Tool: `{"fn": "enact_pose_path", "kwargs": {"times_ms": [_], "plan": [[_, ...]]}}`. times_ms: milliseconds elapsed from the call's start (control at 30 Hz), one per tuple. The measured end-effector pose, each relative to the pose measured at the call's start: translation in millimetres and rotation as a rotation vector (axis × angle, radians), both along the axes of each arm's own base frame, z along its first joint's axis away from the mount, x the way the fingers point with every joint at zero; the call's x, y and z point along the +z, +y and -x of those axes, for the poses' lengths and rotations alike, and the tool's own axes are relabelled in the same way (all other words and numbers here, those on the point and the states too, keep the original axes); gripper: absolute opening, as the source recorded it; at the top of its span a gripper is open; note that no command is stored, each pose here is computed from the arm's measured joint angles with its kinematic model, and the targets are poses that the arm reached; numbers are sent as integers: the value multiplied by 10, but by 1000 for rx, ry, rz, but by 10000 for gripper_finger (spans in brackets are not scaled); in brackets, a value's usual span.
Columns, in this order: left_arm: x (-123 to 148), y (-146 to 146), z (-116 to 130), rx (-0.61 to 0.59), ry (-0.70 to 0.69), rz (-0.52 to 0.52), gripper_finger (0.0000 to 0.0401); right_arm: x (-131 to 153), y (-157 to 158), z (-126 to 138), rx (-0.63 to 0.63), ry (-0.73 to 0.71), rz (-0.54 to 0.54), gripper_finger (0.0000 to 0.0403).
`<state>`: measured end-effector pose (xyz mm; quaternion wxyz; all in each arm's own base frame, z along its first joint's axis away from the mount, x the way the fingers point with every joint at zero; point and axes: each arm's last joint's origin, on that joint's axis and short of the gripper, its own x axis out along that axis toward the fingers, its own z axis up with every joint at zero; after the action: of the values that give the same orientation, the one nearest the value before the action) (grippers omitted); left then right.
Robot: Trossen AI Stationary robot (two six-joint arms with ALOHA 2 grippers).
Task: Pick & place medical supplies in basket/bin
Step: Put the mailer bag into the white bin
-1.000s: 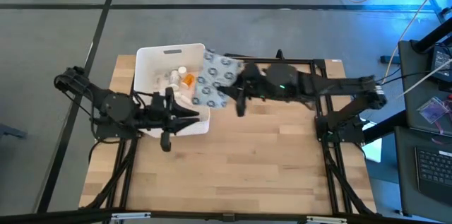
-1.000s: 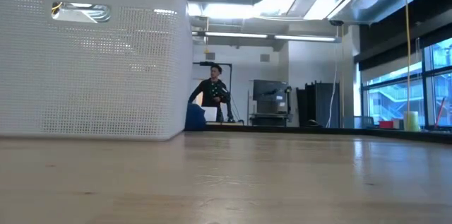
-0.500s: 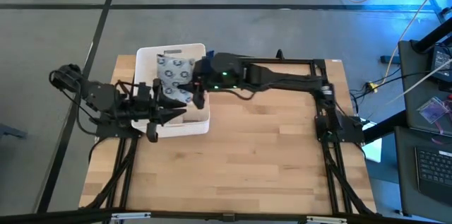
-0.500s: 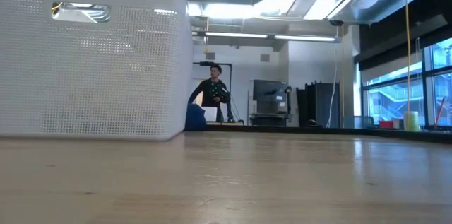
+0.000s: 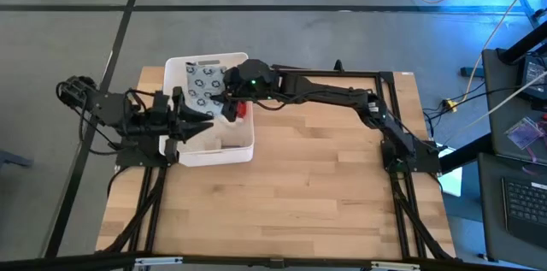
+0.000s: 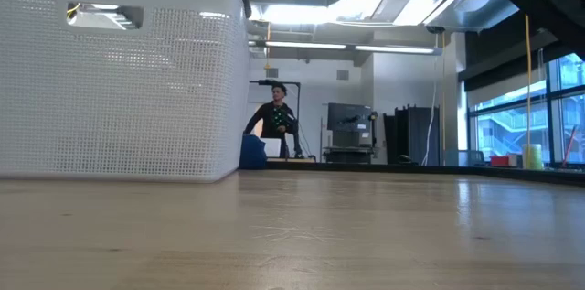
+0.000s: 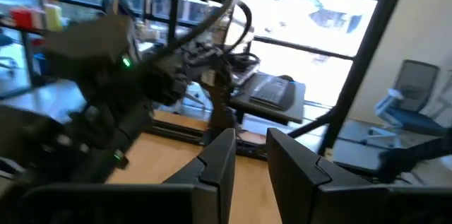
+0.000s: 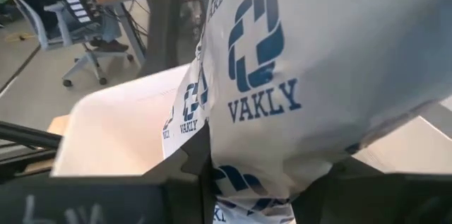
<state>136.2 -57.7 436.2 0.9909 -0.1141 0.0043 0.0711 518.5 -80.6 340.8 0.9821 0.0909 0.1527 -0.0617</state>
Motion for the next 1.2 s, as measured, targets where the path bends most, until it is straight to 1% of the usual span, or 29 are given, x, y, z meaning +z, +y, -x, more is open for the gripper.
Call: {"fn": "enact_pose_path", "kwargs": {"times_ms": [200, 300, 500, 567, 833, 900, 1067, 1133, 1200], "plan": [[17, 81, 110, 69, 2, -42, 77, -197, -46, -84, 4, 35, -8, 121], [18, 104, 136, 102, 6, -59, 77, -309, -37, -131, 54, 54, -29, 121], [-2, 112, 142, 121, 25, -72, 77, -607, 29, -245, 163, 108, -50, 122], [-13, 114, 143, 124, 34, -71, 77, -666, 56, -266, 188, 118, -64, 122], [-43, 133, 149, 194, 54, -57, 77, -925, 70, -347, 197, 163, -65, 122], [-54, 140, 152, 218, 64, -67, 77, -963, 65, -359, 219, 167, -13, 122], [-121, 169, 170, 307, 125, -120, 77, -1023, 95, -378, 314, 176, 224, 122], [-149, 181, 175, 365, 146, -137, 77, -1022, 103, -382, 323, 180, 315, 122], [-184, 193, 185, 397, 179, -172, 79, -1020, 104, -385, 331, 181, 385, 122]]}}
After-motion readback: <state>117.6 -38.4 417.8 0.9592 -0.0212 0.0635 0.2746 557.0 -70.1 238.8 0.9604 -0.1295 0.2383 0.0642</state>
